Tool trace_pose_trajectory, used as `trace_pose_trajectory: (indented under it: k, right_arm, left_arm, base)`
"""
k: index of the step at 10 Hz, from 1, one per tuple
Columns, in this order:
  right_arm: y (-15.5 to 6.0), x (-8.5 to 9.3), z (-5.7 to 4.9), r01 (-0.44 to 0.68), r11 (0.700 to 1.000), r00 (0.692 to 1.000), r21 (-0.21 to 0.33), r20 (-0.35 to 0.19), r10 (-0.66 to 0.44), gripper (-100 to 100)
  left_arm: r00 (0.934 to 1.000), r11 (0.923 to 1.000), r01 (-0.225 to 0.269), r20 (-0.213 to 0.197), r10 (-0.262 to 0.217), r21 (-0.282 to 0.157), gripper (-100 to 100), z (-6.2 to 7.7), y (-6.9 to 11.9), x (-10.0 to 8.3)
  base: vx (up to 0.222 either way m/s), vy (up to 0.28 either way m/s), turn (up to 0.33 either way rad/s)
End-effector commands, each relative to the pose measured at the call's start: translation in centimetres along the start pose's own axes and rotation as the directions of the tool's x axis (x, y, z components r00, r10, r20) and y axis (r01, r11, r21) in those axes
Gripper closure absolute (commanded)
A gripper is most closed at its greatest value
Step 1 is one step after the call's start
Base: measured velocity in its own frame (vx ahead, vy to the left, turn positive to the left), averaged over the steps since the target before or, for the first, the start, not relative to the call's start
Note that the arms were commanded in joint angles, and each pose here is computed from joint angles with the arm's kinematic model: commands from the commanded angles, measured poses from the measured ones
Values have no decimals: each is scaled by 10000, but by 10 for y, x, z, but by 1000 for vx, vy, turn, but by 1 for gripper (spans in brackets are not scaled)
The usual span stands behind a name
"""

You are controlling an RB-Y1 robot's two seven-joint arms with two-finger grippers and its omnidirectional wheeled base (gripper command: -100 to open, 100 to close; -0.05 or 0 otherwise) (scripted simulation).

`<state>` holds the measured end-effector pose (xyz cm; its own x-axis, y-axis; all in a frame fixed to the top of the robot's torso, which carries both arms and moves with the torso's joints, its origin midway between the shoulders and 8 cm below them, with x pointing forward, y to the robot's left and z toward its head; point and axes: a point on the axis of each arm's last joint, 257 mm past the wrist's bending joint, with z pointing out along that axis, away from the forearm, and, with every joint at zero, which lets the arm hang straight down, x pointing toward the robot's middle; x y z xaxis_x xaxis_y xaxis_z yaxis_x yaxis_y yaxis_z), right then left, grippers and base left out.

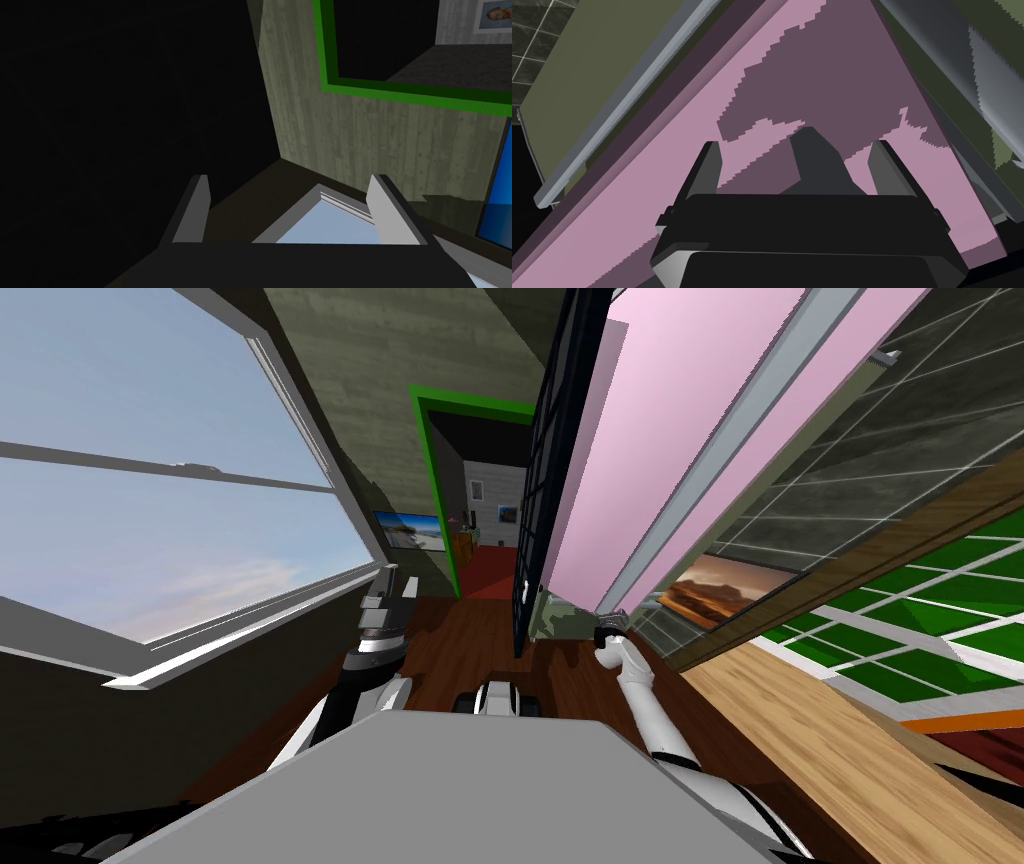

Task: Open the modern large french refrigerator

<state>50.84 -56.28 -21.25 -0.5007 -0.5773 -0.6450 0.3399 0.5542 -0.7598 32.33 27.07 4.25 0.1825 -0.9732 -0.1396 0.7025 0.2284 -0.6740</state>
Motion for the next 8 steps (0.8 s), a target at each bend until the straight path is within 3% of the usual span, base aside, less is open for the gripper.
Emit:
trace_pose_trajectory:
  k: [1,8]
  right_arm:
    - [-7,4,0,112,9997,9999,200,-120,-110,-100]
    - [-10,11,-4,-184,9987,9995,470,-253,196,-100]
  left_arm:
    - [10000,10000,0,0,0,-1,0,0,0,0]
    - [10000,10000,0,0,0,-1,0,0,0,0]
  base:
    - [-14,-23,77]
    - [-9,-19,40]
